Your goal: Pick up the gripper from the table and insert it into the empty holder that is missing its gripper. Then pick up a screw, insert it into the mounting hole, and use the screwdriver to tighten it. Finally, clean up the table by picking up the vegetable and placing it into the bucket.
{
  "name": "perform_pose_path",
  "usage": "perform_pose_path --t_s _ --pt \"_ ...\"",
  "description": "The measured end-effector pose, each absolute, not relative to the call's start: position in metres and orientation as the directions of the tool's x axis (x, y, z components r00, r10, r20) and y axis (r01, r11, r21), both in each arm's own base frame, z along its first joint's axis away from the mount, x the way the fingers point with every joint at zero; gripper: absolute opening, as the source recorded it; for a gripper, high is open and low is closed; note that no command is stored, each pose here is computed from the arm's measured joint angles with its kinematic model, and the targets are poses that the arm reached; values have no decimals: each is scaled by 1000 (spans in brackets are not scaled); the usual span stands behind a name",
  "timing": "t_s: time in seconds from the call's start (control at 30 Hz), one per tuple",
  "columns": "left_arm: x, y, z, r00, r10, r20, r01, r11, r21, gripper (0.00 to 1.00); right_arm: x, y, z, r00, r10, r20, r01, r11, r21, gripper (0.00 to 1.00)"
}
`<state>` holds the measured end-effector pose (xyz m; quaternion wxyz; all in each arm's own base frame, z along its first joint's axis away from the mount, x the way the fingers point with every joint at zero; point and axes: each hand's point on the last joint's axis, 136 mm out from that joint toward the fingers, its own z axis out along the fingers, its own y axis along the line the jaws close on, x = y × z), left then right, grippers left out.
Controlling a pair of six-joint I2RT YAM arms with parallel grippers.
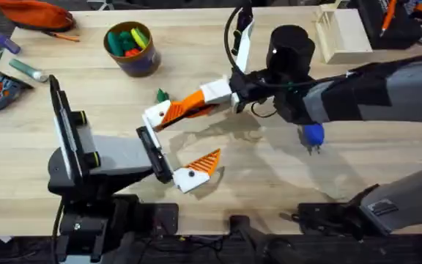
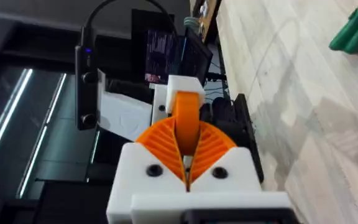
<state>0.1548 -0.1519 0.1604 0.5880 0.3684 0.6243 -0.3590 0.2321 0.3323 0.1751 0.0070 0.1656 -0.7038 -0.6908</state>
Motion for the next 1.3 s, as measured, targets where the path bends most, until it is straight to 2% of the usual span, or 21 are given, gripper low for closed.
perform_pose_path --t_s 1.3 --pt "156 -151 160 -36 38 -999 878 478 -14 985 234 334 175 -949 -227 -220 -226 -3 974 9"
